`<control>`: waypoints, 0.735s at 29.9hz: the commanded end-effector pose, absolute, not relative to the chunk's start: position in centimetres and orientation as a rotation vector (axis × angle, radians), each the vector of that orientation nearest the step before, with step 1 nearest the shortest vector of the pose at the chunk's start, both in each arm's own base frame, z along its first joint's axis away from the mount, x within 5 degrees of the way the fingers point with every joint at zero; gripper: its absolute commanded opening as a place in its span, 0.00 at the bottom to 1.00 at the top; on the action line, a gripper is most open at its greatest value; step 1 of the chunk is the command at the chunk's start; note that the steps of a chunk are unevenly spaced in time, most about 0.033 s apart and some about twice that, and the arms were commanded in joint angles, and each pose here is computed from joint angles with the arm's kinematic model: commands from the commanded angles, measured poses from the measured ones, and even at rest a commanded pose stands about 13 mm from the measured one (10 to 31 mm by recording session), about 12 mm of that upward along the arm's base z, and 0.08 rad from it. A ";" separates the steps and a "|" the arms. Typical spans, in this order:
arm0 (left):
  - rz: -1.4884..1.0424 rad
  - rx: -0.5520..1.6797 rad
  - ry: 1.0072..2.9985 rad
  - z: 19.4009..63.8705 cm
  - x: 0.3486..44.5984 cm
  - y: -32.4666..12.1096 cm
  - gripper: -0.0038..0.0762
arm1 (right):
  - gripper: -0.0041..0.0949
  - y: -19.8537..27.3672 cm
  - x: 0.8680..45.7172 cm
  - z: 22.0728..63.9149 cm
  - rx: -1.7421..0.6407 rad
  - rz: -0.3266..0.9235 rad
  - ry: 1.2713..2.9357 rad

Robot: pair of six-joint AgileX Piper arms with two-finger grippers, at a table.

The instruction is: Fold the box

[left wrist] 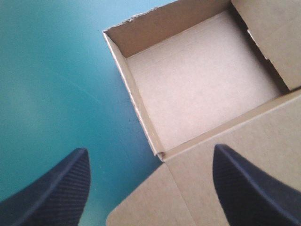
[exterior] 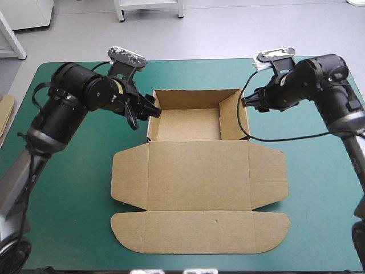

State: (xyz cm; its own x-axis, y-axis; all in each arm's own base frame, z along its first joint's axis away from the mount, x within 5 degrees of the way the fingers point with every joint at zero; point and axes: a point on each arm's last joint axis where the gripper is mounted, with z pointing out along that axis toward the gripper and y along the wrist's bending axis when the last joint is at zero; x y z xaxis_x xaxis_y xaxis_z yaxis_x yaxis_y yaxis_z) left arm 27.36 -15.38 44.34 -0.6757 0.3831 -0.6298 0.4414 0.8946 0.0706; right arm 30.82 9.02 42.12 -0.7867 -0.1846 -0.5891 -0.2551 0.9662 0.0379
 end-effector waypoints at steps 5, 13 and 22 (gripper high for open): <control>-0.086 0.514 2.288 47.6 19.8 -12.0 0.71 | 0.54 7.7 24.8 44.0 -0.326 0.231 2.380; -0.132 0.423 2.285 45.4 13.5 -7.4 0.71 | 0.54 7.4 22.4 41.9 -0.302 0.307 2.276; -0.181 0.384 2.216 41.6 8.6 -3.8 0.71 | 0.54 8.2 25.8 39.7 -0.324 0.275 2.196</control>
State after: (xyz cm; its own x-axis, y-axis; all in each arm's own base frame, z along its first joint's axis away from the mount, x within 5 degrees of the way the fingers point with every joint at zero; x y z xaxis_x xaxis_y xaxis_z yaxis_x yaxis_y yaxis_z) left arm 9.26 -4.27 41.60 -0.6396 0.2328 -0.7326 0.3292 0.9442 0.0127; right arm 24.70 8.06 38.34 -0.6944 -0.1468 -0.7044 -0.3092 0.9449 0.1079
